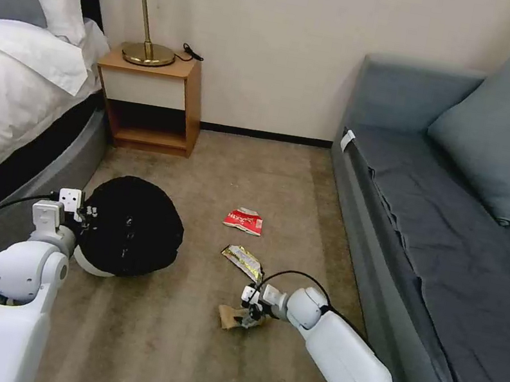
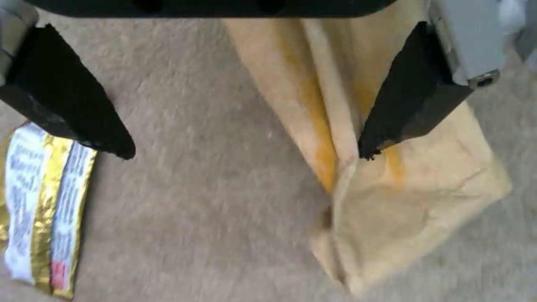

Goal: Pick up the trash bin, then pick up the garbage on the floor and place it into the trash bin.

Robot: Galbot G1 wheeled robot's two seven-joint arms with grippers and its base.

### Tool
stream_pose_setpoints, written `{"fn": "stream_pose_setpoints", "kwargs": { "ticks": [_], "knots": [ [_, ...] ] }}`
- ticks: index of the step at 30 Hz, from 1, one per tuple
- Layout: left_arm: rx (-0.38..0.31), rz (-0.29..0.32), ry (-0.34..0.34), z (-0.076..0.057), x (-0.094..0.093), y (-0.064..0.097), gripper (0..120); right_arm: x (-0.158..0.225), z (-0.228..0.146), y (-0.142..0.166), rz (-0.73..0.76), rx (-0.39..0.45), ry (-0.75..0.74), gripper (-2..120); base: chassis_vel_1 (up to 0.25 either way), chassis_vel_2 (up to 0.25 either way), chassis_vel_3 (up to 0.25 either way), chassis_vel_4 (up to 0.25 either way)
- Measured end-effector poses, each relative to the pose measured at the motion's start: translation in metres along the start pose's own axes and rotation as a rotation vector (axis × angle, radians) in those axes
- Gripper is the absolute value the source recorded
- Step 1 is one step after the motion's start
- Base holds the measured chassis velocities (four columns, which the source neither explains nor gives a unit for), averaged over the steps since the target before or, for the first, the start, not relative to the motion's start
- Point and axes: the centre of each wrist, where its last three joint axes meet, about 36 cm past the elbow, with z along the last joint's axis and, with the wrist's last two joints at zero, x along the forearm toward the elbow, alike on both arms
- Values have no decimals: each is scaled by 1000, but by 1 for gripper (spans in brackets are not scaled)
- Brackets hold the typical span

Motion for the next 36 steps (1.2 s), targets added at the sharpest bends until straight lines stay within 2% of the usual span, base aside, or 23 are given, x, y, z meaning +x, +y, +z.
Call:
{"fn": "stream_pose_setpoints", "kwargs": {
  "ticks": [8, 16, 22, 26, 29, 30, 33, 36],
  "knots": [
    [-1, 5, 0, 0, 1, -2, 4, 0, 6, 2, 1, -6, 6, 97, 0, 0, 0, 0],
    [-5, 8, -7, -3, 2, 1, 4, 11, -4, -10, 21, -17, -27, 96, 0, 0, 0, 0],
    [-11, 7, -7, -2, 6, 4, 4, 4, 9, 11, -11, -10, 6, 93, 0, 0, 0, 0],
    [-14, 8, -6, 0, 8, 5, 4, 3, 12, 15, -15, -13, 11, 85, 0, 0, 0, 0],
    [-14, 12, -7, 0, 9, 3, 4, 3, 15, 17, -17, -12, 18, 71, 0, 0, 0, 0],
    [-14, 12, -7, 0, 9, 3, 4, 3, 15, 17, -17, -12, 18, 71, 0, 0, 0, 0],
    [-16, 13, -11, -1, 11, 3, 4, 3, 21, 21, -30, 3, 37, 59, 0, 0, 0, 0],
    [-17, 13, -12, -2, 11, 3, 4, 3, 24, 24, -37, 9, 42, 56, 0, 0, 0, 0]
  ]
}}
